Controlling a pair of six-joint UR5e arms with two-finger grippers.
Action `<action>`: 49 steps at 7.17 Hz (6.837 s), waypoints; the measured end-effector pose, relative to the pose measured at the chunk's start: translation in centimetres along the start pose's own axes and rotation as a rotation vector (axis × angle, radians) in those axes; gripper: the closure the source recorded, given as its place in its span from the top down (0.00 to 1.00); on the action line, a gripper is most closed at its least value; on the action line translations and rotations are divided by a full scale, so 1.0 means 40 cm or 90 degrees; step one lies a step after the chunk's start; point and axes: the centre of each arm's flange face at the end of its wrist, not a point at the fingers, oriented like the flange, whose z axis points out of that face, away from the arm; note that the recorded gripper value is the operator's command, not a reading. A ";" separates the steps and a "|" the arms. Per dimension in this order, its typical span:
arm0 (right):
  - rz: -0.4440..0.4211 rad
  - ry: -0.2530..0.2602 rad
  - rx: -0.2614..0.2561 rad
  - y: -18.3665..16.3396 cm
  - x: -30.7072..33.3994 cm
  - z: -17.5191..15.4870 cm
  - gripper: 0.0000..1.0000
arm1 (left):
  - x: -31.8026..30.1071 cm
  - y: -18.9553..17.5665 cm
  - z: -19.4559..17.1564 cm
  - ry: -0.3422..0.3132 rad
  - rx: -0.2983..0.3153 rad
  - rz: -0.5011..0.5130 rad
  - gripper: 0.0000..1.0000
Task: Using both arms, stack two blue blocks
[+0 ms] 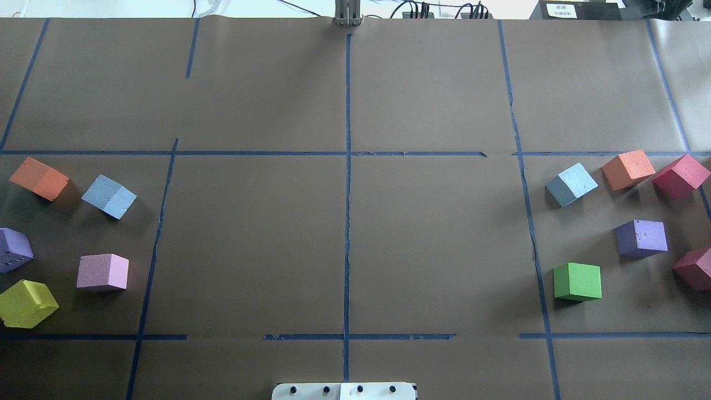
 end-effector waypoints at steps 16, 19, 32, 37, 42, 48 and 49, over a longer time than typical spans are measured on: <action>-0.117 -0.040 0.113 0.048 -0.456 0.217 0.93 | -0.009 0.102 0.050 0.014 0.050 0.065 1.00; -0.213 -0.024 0.114 0.089 -0.599 0.292 0.93 | -0.010 0.104 0.051 0.015 0.049 0.065 1.00; -0.133 -0.081 0.104 0.068 -1.016 0.245 0.00 | 0.000 0.112 0.053 0.047 0.047 0.065 1.00; 0.132 -0.031 0.082 0.148 -1.696 0.317 0.02 | 0.007 0.113 0.053 0.068 0.045 0.065 1.00; 0.131 0.000 0.065 0.123 -1.820 0.392 0.03 | 0.012 0.116 0.054 0.087 0.043 0.063 1.00; 0.088 0.012 0.053 0.153 -1.828 0.433 1.00 | 0.014 0.116 0.053 0.088 0.044 0.065 1.00; 0.077 0.013 0.052 0.156 -1.827 0.436 1.00 | 0.014 0.115 0.052 0.088 0.044 0.065 1.00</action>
